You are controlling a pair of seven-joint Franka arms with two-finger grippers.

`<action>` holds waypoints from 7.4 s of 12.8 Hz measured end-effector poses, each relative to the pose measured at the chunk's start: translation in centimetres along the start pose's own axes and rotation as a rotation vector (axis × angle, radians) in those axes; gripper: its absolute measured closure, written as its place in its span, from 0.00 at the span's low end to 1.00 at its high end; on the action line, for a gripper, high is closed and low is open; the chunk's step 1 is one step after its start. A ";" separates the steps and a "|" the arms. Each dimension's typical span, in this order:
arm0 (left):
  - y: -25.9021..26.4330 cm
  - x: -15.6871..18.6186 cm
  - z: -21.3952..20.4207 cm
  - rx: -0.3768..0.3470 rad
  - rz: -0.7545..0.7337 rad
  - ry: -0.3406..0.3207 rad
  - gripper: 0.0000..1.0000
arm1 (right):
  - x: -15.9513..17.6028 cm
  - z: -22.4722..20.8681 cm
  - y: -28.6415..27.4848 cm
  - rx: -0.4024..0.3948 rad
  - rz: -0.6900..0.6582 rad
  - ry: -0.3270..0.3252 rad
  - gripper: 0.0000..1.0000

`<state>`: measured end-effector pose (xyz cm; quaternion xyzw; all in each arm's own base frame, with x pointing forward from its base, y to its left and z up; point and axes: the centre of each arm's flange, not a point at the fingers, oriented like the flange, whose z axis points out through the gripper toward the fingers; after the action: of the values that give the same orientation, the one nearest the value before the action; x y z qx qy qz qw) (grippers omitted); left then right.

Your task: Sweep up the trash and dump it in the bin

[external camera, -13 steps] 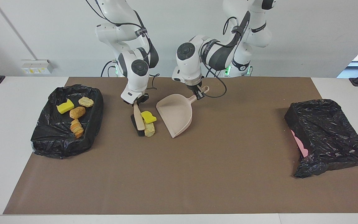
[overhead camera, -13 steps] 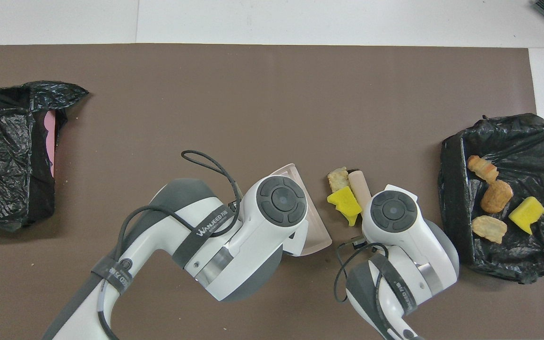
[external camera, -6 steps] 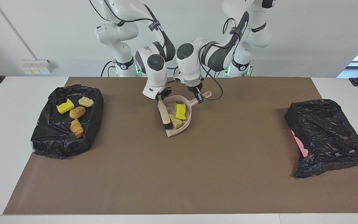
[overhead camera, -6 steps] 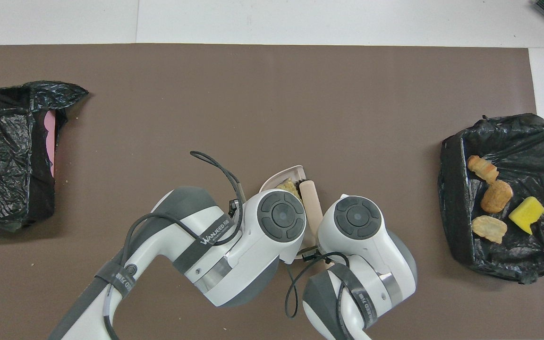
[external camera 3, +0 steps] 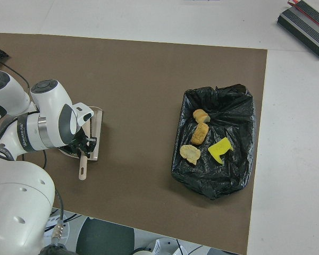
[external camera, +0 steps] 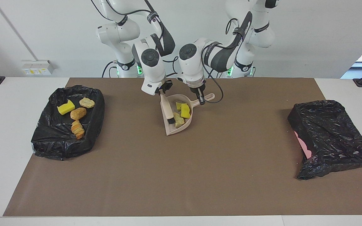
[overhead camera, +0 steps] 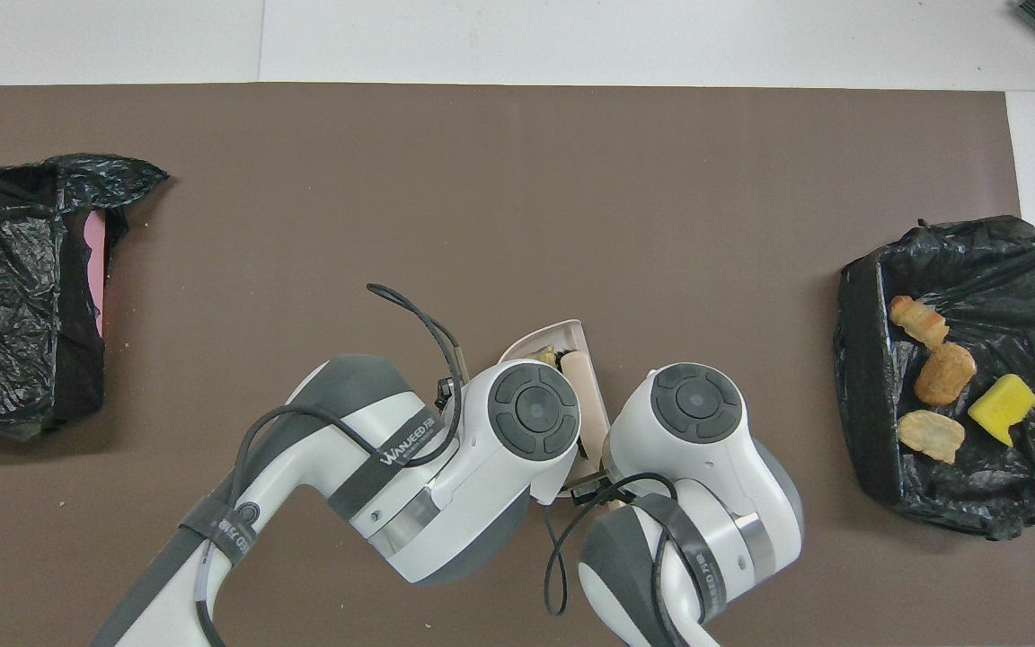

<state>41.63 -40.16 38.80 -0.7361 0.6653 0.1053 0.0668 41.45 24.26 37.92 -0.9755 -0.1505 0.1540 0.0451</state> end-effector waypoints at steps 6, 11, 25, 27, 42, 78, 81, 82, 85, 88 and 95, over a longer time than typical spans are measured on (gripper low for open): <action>-7.4 -8.9 -1.9 0.012 0.111 0.046 0.67 | -4.3 -5.8 0.7 -0.059 0.053 0.036 0.74; -12.6 -22.8 -6.4 0.078 0.174 0.097 0.67 | -5.9 -2.5 -8.1 -0.130 0.275 0.052 0.74; -17.4 -66.0 -2.8 0.184 -0.052 -0.172 0.67 | -6.8 8.8 -13.0 -0.102 0.281 -0.032 0.74; -18.5 -65.8 -2.5 0.194 -0.006 -0.295 0.67 | -7.0 9.8 -13.2 -0.106 0.273 -0.032 0.74; -19.4 -59.6 -5.6 0.189 -0.020 -0.302 0.67 | -0.5 1.6 -11.4 0.027 0.290 0.141 0.00; -14.5 -13.1 -7.4 -0.114 -1.414 0.229 0.00 | -9.7 -32.9 25.5 -0.145 0.457 0.338 0.00; -14.6 -24.8 -11.5 -0.081 -1.319 0.233 0.00 | -9.5 -32.7 25.2 -0.126 0.442 0.340 0.00; -14.4 -28.2 -12.7 -0.066 -1.293 0.243 0.00 | -9.3 -32.8 24.9 -0.097 0.434 0.351 0.00; -13.1 -37.3 -16.1 -0.051 -1.231 0.232 0.00 | -9.0 -33.0 24.7 -0.073 0.430 0.379 0.00; -11.8 -42.2 -19.9 -0.051 -1.197 0.226 0.00 | -9.0 -33.0 24.6 -0.079 0.408 0.378 0.00; -13.4 -43.5 -22.5 -0.132 -1.197 0.207 0.00 | -8.8 -33.0 24.2 -0.092 0.397 0.374 0.00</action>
<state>52.44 -2.14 70.62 -0.9912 0.1314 0.0187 0.0035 50.59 -2.81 68.46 -0.9984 0.0475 -0.0301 -0.0034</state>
